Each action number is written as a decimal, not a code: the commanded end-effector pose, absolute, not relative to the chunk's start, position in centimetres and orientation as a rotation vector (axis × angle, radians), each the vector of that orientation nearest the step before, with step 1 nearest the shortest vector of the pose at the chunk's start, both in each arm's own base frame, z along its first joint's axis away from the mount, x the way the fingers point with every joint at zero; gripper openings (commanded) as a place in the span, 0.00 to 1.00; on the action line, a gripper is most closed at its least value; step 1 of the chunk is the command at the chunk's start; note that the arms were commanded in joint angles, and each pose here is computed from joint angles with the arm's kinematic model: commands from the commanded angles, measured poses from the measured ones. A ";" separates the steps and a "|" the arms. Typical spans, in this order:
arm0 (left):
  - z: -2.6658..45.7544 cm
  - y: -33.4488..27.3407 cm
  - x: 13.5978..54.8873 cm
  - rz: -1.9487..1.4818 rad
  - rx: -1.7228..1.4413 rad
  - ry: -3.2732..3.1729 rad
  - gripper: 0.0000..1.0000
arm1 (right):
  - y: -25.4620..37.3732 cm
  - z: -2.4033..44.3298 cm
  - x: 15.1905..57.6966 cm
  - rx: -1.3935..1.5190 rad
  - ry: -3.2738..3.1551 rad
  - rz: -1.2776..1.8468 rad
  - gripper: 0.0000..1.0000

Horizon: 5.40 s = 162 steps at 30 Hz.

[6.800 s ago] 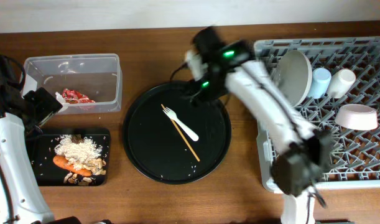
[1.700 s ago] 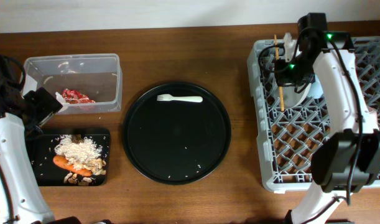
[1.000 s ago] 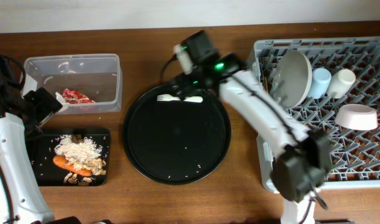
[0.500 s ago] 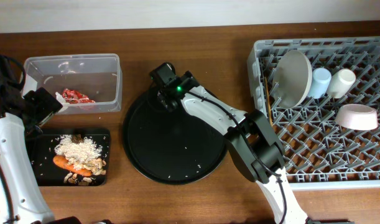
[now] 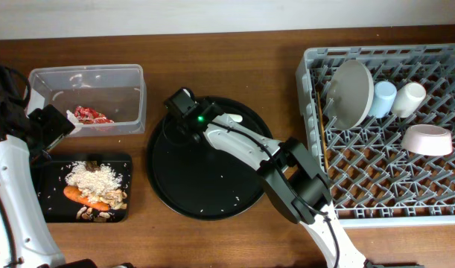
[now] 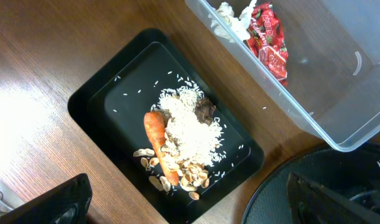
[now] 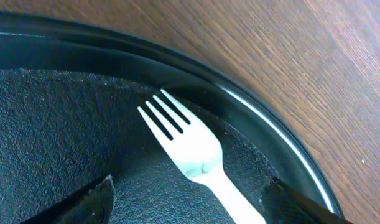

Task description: Sort waste into correct bins and load items into the dishwasher rack

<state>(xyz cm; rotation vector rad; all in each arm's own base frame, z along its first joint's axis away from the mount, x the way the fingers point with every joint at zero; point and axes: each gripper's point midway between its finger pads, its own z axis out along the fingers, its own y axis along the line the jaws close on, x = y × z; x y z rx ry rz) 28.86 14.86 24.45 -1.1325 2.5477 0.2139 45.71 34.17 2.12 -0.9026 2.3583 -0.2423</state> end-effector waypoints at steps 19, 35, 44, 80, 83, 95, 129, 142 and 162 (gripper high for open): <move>24.8 15.1 28.9 0.216 -1.151 2.524 0.99 | 29.0 0.5 47.0 -0.812 2.484 -0.319 0.46; 24.8 15.1 28.9 0.216 -1.151 2.524 0.99 | 27.1 8.8 42.0 -0.696 2.737 0.009 0.53; 24.8 15.1 28.9 0.216 -1.151 2.524 0.99 | 21.4 7.8 34.7 -0.307 3.128 -0.159 0.56; 24.8 15.1 28.9 0.216 -1.151 2.524 0.99 | 21.8 3.1 40.5 -0.262 2.929 0.060 0.07; 24.8 15.1 28.9 0.216 -1.151 2.524 0.99 | 21.8 4.6 40.2 -0.263 2.920 0.079 0.04; 24.8 15.1 28.9 0.216 -1.151 2.524 0.99 | 10.6 19.3 42.0 -0.248 2.662 0.221 0.04; 24.8 15.1 28.9 0.215 -1.151 2.524 0.99 | 6.7 23.5 22.7 -0.034 2.424 0.328 0.94; 24.8 15.1 28.9 0.216 -1.151 2.524 0.99 | 6.7 22.2 23.3 -0.036 2.400 0.318 0.99; 24.8 15.1 28.9 0.215 -1.151 2.524 0.99 | 3.6 20.0 24.2 -0.039 1.480 0.248 0.99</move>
